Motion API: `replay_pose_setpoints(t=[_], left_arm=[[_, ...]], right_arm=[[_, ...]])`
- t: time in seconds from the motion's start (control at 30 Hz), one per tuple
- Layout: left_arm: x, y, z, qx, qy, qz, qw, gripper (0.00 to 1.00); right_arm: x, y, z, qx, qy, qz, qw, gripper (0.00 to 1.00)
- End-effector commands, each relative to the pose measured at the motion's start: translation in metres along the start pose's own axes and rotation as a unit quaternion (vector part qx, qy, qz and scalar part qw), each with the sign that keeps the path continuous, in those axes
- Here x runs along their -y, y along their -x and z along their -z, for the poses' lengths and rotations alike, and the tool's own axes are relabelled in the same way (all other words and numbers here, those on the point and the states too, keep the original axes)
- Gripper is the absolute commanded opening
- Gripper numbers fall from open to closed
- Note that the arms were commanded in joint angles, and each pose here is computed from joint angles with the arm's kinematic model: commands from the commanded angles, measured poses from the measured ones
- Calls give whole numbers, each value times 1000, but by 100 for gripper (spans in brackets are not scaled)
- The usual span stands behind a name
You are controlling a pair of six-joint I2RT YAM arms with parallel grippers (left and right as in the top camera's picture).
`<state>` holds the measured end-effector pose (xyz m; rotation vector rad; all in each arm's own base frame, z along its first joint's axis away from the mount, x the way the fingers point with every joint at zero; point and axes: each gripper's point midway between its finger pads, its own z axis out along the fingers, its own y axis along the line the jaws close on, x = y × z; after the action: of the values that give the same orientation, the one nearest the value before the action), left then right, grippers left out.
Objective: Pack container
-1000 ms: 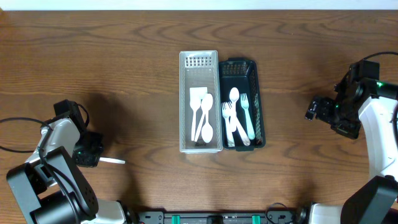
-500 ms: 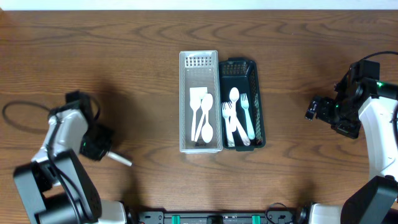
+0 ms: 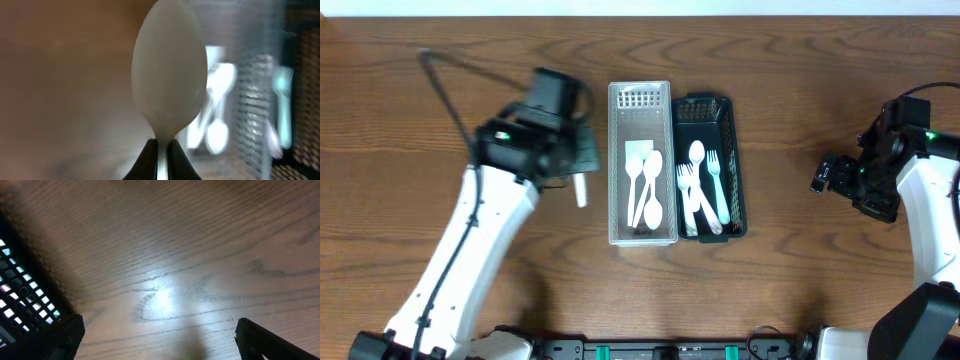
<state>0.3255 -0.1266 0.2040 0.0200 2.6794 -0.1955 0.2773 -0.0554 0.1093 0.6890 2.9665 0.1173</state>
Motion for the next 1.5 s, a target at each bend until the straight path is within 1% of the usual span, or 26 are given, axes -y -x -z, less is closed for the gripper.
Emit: replay_pose_setpoints(t=[0.0, 0.1, 0.2, 0.47, 0.5, 0.53, 0.57, 0.67, 0.8, 0.87, 0.9, 0.97, 1.0, 1.03, 1.07, 1.1, 1.13, 1.27, 1.4, 1.47], left_arm=[[35, 2, -3, 17, -22, -122, 992, 6], [61, 3, -18, 22, -38, -153, 987, 6], [73, 2, -40, 11, -39, -163, 986, 6], [73, -22, -117, -69, -16, -168, 983, 6], [72, -25, -122, -77, -13, -168, 983, 9], [71, -28, -127, -83, -11, -169, 982, 15], [70, -29, -130, -87, -9, -169, 982, 25], [70, -30, -132, -89, -8, -169, 982, 41], [71, -24, -122, -74, -10, -169, 983, 43], [69, -13, -109, -52, -5, -167, 984, 42], [64, -1, -95, -25, 9, -164, 986, 42], [54, 16, -73, 16, 28, -154, 988, 54], [46, 26, -59, 38, 37, -142, 988, 57], [39, 34, -47, 57, 42, -132, 989, 64], [30, 43, -35, 75, 45, -118, 989, 76], [22, 50, -26, 90, 47, -105, 989, 95], [10, 59, -16, 107, 51, -88, 989, 98], [-39, 85, 0, 146, 77, -29, 986, 98], [-86, 99, 1, 159, 108, 21, 981, 98], [-103, 102, 2, 162, 120, 38, 979, 98]], right_arm=[[1, -1, 0, 0, 0, 6, 1000, 99], [1, -1, 0, -1, 1, 6, 1000, 99], [1, -1, 0, -2, 0, 6, 1000, 99], [1, -1, 0, -2, 0, 4, 1000, 99], [1, -2, 0, -2, 0, 4, 1000, 99], [1, -2, 0, -2, 0, 4, 1000, 99], [1, -2, 0, -2, 0, 4, 1000, 99], [1, -2, 0, -2, 0, 4, 1000, 99], [1, -1, 0, 0, 0, 4, 1000, 99], [0, 2, 0, 5, 2, 4, 1000, 99], [0, 4, 0, 10, 3, 5, 1000, 99], [-3, 8, 0, 18, 5, 9, 1000, 99], [-6, 10, 0, 23, 6, 13, 1000, 99], [-10, 13, 0, 32, 9, 20, 999, 99], [-15, 17, 1, 41, 12, 29, 999, 99], [-23, 23, 2, 55, 16, 44, 997, 99], [-32, 28, 3, 70, 21, 61, 995, 99], [-78, 55, 11, 151, 46, 134, 978, 99], [-115, 87, 29, 252, 32, 192, 948, 99], [-131, 100, 40, 296, 40, 203, 932, 99]])
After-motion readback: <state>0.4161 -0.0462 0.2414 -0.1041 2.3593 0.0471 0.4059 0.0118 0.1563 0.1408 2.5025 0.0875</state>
